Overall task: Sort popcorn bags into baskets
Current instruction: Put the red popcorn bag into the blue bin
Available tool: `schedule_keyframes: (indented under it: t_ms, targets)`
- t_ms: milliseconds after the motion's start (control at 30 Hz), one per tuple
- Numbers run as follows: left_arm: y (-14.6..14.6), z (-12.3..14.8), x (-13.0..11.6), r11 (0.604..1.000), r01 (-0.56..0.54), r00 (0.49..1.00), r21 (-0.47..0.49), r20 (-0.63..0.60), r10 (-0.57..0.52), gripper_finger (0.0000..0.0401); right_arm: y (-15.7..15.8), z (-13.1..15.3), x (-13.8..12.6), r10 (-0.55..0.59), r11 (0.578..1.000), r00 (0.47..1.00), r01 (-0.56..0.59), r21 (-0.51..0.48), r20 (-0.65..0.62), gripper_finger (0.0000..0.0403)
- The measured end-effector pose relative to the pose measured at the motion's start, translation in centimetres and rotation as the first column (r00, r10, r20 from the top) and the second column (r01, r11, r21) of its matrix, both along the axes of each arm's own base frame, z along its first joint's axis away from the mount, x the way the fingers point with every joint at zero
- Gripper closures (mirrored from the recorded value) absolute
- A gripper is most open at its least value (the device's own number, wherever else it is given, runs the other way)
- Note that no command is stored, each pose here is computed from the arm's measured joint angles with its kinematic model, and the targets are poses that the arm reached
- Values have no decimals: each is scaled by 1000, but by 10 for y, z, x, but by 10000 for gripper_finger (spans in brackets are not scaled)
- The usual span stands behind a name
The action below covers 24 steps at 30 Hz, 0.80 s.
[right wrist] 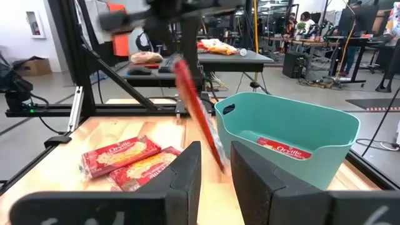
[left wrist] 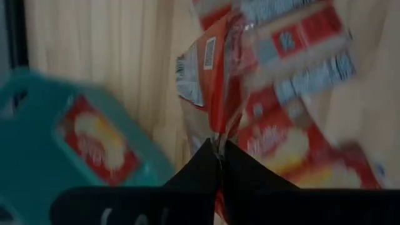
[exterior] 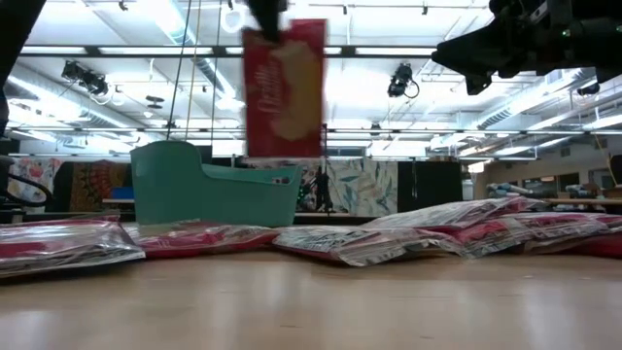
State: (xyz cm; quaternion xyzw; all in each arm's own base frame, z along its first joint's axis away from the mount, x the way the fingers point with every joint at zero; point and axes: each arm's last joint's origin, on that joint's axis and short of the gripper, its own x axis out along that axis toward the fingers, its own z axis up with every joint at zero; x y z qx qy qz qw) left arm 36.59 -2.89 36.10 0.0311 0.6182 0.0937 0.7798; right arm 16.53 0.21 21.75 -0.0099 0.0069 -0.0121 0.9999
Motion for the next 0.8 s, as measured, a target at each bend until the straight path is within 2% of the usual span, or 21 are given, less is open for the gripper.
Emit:
schedule_keyframes:
  t_ms: [133,233,333,567,700,800]
  targets:
    - [30,16,-12,998,-3,1000,-61,31,5,385,0,0,0,5,1000,1000,-5,0,3,312]
    - [47,27,-23,998,27,999,-60,45,-24,385,0,0,0,5,1000,1000,-5,0,1,312]
    - [63,31,-28,998,40,998,-45,55,-37,385,0,0,0,9,1000,1000,-9,1,3,312]
    - [95,35,-36,997,49,998,58,28,-51,385,1,-1,0,17,1000,1000,-17,24,-7,312]
    - [109,35,-39,997,27,999,70,22,-28,385,1,-3,0,40,998,999,-38,41,-25,312]
    - [114,36,-50,998,5,1000,64,19,-6,385,1,-3,0,46,998,999,-44,51,-28,312]
